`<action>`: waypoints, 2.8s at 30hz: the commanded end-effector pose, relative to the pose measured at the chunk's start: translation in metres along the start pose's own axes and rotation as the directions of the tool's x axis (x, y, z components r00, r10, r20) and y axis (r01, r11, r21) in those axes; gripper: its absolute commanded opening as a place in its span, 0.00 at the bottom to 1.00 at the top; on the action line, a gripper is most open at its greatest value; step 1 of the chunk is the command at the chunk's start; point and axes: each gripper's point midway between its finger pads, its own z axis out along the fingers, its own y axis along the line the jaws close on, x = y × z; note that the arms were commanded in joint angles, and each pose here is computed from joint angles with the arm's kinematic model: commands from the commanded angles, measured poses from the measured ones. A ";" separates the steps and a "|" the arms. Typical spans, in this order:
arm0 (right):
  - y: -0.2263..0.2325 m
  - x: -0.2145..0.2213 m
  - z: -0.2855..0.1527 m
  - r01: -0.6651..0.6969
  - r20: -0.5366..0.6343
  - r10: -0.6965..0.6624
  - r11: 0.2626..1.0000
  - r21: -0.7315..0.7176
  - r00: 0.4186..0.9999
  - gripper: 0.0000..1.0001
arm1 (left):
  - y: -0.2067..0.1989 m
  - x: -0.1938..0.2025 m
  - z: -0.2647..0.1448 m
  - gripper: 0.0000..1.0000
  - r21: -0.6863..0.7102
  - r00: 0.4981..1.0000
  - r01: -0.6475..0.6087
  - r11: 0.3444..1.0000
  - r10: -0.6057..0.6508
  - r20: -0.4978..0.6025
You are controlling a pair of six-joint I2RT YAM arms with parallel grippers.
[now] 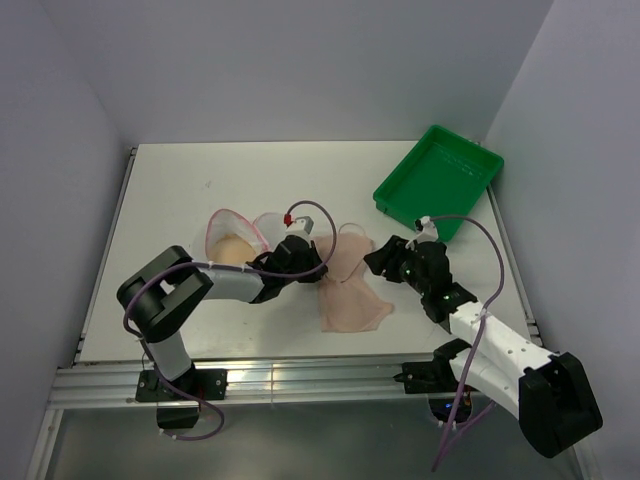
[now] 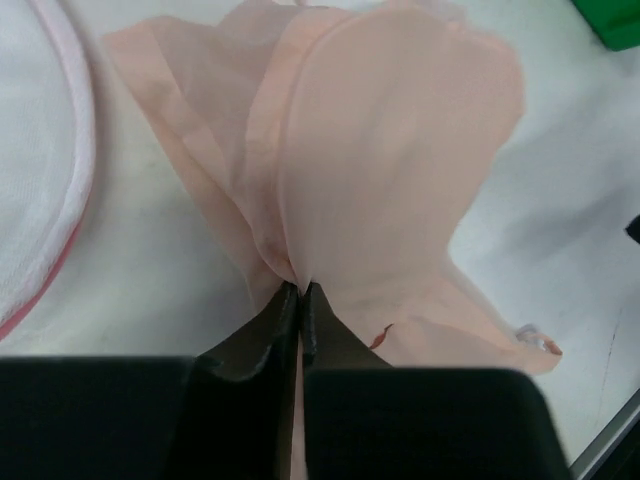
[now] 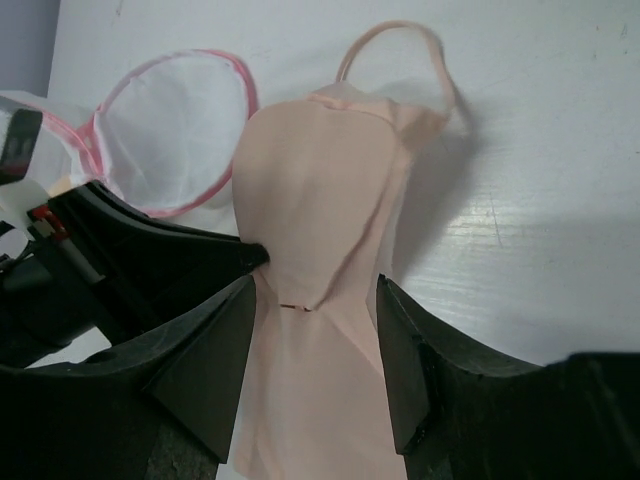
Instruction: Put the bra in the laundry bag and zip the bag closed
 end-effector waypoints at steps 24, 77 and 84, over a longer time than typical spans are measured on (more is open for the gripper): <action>0.137 -0.054 -0.114 0.381 0.361 -0.191 0.718 -0.582 0.913 0.95 | -0.163 -0.142 -0.207 0.00 0.484 0.897 -0.296 0.824 0.065 0.437; 0.249 -0.133 -0.185 0.335 0.389 0.062 0.395 -0.855 0.919 0.00 | -0.159 -0.084 -0.237 0.28 0.643 0.920 -0.360 0.676 0.140 0.367; 0.247 -0.129 -0.183 0.362 0.408 0.037 0.392 -0.846 0.912 0.00 | -0.156 -0.092 -0.235 0.00 0.615 0.924 -0.329 0.717 0.110 0.367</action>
